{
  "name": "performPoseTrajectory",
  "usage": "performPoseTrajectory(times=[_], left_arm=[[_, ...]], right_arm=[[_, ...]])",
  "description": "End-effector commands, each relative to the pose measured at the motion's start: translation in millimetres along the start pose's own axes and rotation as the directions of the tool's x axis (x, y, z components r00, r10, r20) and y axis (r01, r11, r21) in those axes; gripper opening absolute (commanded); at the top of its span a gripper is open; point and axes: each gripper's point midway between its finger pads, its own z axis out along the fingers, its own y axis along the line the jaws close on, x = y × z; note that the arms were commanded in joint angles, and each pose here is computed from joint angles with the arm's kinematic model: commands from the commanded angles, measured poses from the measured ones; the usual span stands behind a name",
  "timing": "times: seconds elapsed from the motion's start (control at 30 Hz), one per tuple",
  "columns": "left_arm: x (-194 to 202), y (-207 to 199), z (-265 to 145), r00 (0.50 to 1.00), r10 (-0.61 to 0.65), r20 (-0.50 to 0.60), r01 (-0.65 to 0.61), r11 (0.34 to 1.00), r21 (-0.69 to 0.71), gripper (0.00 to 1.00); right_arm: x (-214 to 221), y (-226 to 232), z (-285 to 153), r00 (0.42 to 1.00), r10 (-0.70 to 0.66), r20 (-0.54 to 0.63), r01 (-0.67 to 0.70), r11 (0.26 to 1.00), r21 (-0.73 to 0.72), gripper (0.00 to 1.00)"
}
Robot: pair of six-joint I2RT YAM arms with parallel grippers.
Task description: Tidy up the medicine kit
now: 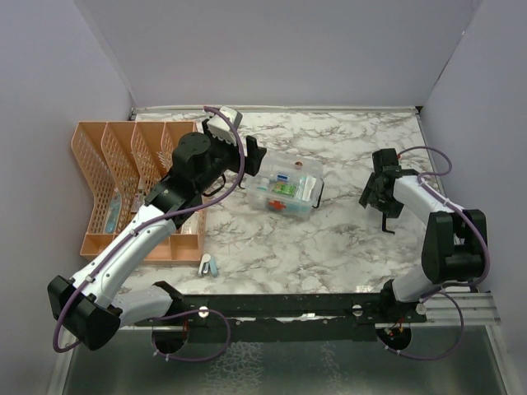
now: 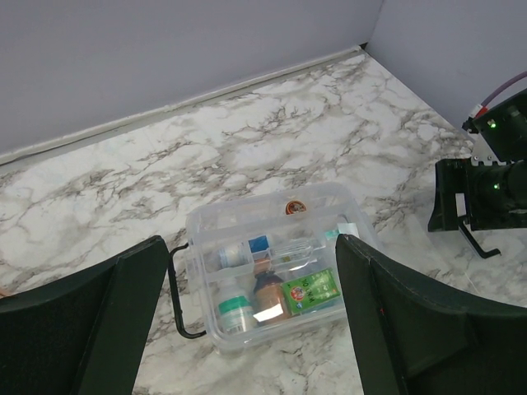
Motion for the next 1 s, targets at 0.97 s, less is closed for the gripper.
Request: performPoseTrajectory(times=[0.97], left_arm=[[-9,-12,7,1.000,0.014,0.026,-0.014,1.000,0.022,0.86]], right_arm=[[4,80,-7,0.994,-0.046,-0.098,0.013,0.947,-0.321,0.64]])
